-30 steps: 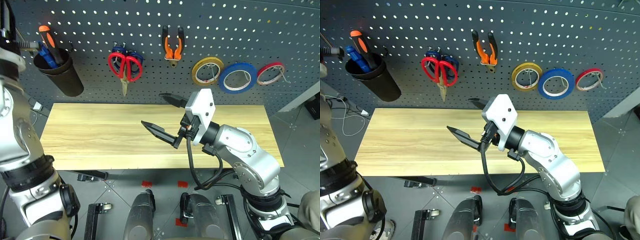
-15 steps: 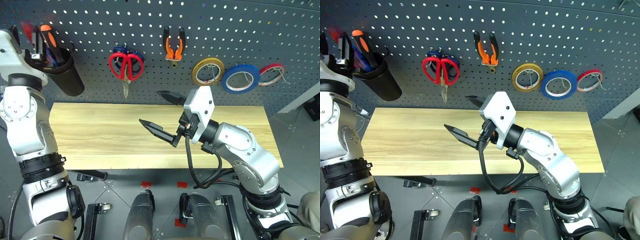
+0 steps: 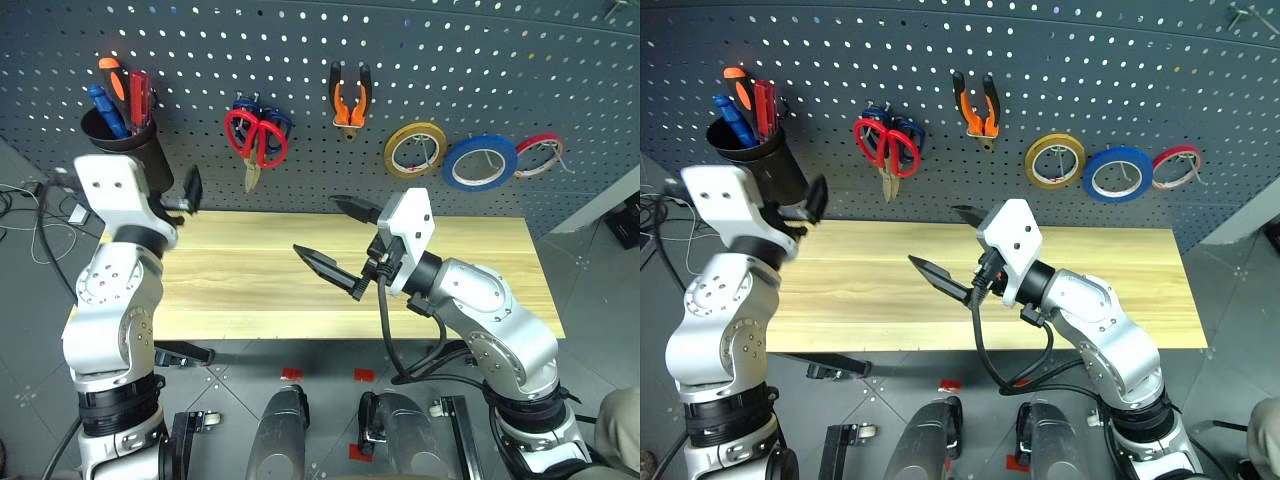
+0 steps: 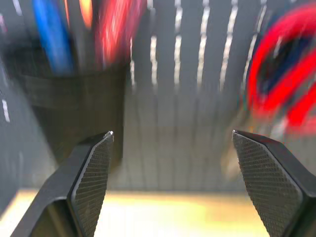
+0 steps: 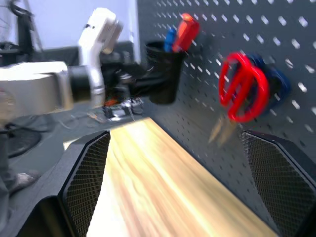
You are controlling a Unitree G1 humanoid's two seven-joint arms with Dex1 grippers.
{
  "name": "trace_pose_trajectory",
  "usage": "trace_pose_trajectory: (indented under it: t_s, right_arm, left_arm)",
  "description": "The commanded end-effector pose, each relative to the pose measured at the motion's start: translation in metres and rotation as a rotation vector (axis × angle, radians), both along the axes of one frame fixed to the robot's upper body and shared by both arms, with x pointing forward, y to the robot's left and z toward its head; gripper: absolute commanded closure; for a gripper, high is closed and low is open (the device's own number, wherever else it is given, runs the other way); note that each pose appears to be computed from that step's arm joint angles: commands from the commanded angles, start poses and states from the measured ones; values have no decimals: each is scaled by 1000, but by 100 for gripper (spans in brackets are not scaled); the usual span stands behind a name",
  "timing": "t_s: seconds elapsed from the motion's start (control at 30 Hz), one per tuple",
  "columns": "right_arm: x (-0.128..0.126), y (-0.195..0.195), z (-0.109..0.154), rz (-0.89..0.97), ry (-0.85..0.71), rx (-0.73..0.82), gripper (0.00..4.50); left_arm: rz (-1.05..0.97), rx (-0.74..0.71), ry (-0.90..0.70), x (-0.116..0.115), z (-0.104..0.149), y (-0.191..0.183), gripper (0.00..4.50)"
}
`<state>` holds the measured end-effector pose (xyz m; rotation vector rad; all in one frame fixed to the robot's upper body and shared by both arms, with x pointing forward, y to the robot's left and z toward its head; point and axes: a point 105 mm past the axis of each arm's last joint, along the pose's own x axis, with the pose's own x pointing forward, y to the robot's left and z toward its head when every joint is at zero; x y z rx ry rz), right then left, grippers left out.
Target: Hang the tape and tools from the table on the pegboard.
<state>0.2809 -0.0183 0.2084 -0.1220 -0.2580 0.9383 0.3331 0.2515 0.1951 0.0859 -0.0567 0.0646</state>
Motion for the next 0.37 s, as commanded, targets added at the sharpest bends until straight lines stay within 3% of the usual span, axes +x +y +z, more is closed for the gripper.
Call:
trace_pose_trajectory:
  t_s: [0.03, 0.2, 0.37]
  right_arm:
    - [31, -31, -25, -254, 22, 60, 0]
    - [61, -83, -62, -584, 73, 159, 0]
    - [71, -106, -100, -684, 132, 121, 0]
  left_arm:
    - [-4, 42, 15, -9, -9, -2, 46]
    - [-31, 38, 90, -12, -42, 1, 46]
    - [10, 66, 101, -8, -60, 8, 46]
